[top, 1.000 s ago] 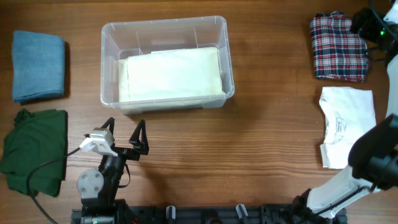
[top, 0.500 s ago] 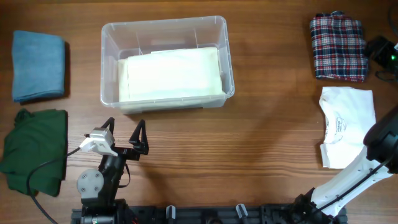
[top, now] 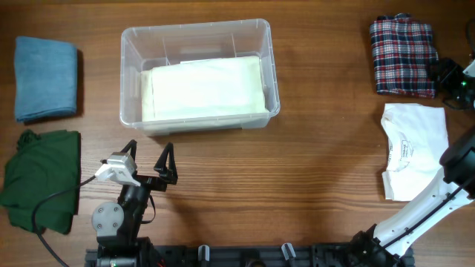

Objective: Pack container
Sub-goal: 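Move the right gripper back to the plaid shirt at the right, then grasp the red-blue plaid shirt with the right gripper and lift it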

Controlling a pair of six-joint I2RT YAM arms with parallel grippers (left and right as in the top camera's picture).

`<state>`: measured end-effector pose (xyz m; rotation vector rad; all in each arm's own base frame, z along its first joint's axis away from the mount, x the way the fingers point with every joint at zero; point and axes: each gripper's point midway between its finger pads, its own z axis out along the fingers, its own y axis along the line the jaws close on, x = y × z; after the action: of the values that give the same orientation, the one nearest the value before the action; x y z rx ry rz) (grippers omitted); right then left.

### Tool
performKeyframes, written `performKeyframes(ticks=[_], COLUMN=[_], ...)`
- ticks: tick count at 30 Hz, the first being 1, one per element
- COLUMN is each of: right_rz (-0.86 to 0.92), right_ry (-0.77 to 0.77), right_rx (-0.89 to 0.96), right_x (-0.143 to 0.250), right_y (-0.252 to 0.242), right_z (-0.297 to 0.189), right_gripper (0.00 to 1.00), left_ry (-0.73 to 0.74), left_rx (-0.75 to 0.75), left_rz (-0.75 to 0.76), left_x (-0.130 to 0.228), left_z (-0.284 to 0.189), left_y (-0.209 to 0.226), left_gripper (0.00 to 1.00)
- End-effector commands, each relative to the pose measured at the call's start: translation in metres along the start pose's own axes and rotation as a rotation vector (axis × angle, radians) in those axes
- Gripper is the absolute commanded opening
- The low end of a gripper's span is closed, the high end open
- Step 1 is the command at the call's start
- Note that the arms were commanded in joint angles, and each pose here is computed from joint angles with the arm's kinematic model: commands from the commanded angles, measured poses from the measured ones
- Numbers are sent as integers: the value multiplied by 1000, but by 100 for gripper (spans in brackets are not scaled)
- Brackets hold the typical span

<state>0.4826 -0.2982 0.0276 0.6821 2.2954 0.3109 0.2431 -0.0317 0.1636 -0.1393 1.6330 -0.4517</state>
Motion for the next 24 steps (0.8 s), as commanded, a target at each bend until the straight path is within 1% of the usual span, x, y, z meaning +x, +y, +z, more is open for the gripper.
performKeyframes(ticks=[1,7,12,18,20,24], right_rz=[73,149,173,143,125,84], right_ry=[35,64,82,107,120,149], right_rx=[-91,-141,-177,-200,-215,-243], right_x=[15,30,40,49,53,62], right_y=[6,6,9,30,43,72], right_z=[17,34,46,58,63,72], right_gripper=[100,100,100,98,94,77], left_ry=[3,3,3,3,3,3], left_rx=[1,1,1,1,1,1], left_rz=[1,1,1,1,1,1], left_x=[2,2,2,2,2,2], left_z=[0,0,0,0,0,0], left_y=[0,0,0,0,0,0], left_gripper=[100,100,100,100,100,100])
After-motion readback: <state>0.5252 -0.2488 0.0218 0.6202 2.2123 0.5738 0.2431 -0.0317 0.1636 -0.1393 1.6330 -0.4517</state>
